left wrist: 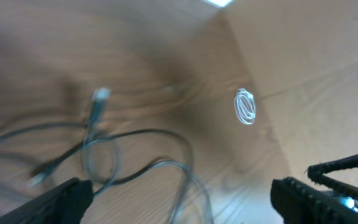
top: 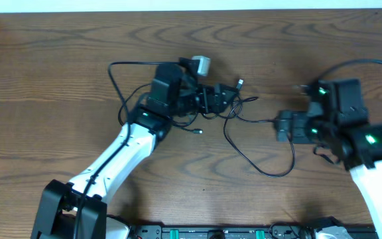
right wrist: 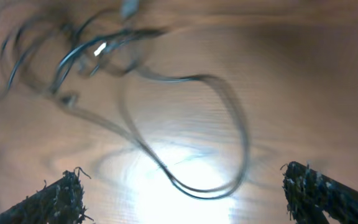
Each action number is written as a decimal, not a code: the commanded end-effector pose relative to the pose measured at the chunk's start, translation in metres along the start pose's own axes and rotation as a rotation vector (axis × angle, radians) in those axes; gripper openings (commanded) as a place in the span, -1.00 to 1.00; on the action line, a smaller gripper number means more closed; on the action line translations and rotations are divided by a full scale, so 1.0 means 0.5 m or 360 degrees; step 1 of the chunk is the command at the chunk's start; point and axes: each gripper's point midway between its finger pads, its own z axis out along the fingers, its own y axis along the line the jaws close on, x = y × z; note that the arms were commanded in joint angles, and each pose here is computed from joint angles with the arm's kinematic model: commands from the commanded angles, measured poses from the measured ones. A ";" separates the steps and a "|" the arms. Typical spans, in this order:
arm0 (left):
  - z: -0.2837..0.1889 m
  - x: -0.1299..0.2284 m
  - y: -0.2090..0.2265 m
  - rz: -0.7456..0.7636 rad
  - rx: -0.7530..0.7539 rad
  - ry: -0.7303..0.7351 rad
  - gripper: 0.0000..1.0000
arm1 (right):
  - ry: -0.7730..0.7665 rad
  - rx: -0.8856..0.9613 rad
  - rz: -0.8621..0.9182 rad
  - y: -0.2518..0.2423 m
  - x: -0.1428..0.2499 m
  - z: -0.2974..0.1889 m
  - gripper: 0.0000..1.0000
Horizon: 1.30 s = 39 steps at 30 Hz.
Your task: Untangle cables
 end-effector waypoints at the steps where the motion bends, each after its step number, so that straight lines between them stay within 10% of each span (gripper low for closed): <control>1: -0.032 -0.014 0.049 -0.0092 -0.0092 -0.0004 0.92 | 0.0157 -0.0429 -0.0593 0.105 0.021 0.051 0.98; 18: -0.199 -0.049 0.157 -0.0327 -0.0431 -0.0142 0.92 | 0.0401 -0.1060 -0.0874 0.263 0.059 0.246 0.99; 24: -0.206 -0.045 0.169 -0.0344 -0.0500 -0.0152 0.93 | 0.0343 -0.0774 -0.0971 0.276 0.049 0.315 0.95; 31: -0.208 -0.021 0.177 -0.0404 -0.0532 -0.0089 0.93 | 0.0347 -0.0506 -0.0968 0.268 0.054 0.362 -0.03; 35: -0.209 -0.015 0.178 -0.0418 -0.0540 -0.0075 0.93 | 0.0338 -0.0447 -0.0935 0.259 0.048 0.366 -0.98; 39: -0.209 -0.014 0.178 -0.0422 -0.0541 -0.0072 0.93 | 0.0340 -0.0270 -0.0912 0.223 0.040 0.374 -0.98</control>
